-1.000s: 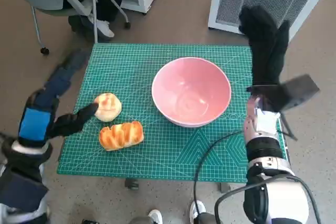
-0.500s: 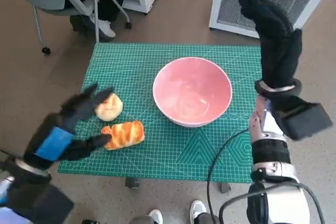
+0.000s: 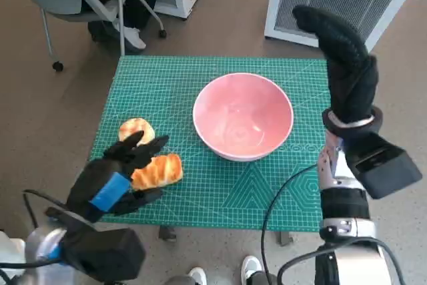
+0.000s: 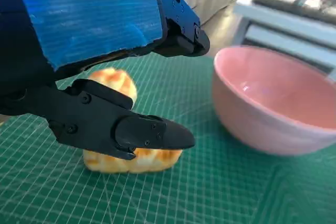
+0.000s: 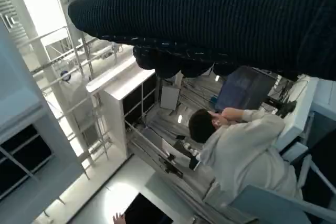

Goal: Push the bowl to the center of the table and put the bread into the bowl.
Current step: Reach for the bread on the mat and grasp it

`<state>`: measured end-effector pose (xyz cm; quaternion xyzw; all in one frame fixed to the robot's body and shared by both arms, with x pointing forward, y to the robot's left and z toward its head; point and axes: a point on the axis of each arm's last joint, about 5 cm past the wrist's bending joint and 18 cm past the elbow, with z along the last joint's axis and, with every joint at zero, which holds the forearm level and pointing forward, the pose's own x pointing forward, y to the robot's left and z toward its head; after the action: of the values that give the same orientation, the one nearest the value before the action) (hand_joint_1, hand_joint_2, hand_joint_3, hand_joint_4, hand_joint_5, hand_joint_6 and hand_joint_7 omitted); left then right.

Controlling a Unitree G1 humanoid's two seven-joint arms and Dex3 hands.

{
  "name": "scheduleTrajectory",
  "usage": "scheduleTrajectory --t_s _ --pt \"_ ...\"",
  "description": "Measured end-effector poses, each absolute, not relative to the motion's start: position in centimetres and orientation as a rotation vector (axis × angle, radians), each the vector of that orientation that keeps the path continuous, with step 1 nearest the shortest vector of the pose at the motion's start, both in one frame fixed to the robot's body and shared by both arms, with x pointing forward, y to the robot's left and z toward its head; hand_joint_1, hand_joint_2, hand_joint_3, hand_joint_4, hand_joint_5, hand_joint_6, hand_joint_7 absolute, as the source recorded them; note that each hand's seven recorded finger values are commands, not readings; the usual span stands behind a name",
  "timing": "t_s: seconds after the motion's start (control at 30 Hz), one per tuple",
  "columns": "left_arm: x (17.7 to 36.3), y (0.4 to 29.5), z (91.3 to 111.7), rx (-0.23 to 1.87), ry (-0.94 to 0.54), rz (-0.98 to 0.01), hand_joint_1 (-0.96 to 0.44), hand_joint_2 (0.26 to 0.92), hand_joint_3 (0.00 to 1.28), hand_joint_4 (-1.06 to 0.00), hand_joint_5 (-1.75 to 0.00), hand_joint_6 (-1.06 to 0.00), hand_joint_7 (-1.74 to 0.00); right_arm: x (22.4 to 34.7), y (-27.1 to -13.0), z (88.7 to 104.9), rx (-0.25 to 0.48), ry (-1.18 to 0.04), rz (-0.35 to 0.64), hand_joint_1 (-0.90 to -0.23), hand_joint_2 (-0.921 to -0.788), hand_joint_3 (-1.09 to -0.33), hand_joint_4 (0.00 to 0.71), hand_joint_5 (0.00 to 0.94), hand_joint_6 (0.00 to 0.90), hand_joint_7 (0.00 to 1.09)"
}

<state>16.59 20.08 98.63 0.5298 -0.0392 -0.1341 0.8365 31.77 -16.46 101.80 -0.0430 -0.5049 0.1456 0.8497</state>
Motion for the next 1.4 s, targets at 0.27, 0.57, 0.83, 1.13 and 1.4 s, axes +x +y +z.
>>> scheduleTrajectory --t_s 0.27,0.57,0.83,1.13,1.4 --pt "16.9 19.1 97.9 1.179 -0.024 -0.247 -0.59 0.921 0.04 -0.35 -0.01 -0.42 0.00 31.6 -16.4 101.8 -0.075 -1.066 0.324 -0.607 -0.921 -0.823 0.272 0.012 -0.001 0.73" --pt "17.6 17.6 96.9 1.219 0.018 -0.205 -0.58 0.921 0.03 -0.36 -0.01 -0.42 -0.01 31.6 -16.4 101.6 -0.078 -1.061 0.333 -0.602 -0.921 -0.816 0.275 0.014 -0.001 0.73" --pt "18.3 16.4 95.5 1.256 0.070 -0.172 -0.55 0.921 0.03 -0.38 -0.01 -0.42 -0.01 31.6 -16.3 101.6 -0.079 -1.063 0.335 -0.603 -0.921 -0.814 0.276 0.015 -0.001 0.73" --pt "18.9 15.9 93.6 1.269 0.144 -0.168 -0.48 0.919 0.01 -0.45 -0.03 -0.44 -0.01 31.5 -16.3 101.4 -0.077 -1.060 0.344 -0.601 -0.921 -0.809 0.275 0.015 -0.001 0.72" --pt "19.5 15.9 92.5 1.259 0.154 -0.163 -0.13 0.902 0.03 -0.49 -0.98 -0.48 -0.52 31.5 -16.3 101.3 -0.061 -1.060 0.354 -0.596 -0.921 -0.807 0.268 0.013 -0.001 0.71"
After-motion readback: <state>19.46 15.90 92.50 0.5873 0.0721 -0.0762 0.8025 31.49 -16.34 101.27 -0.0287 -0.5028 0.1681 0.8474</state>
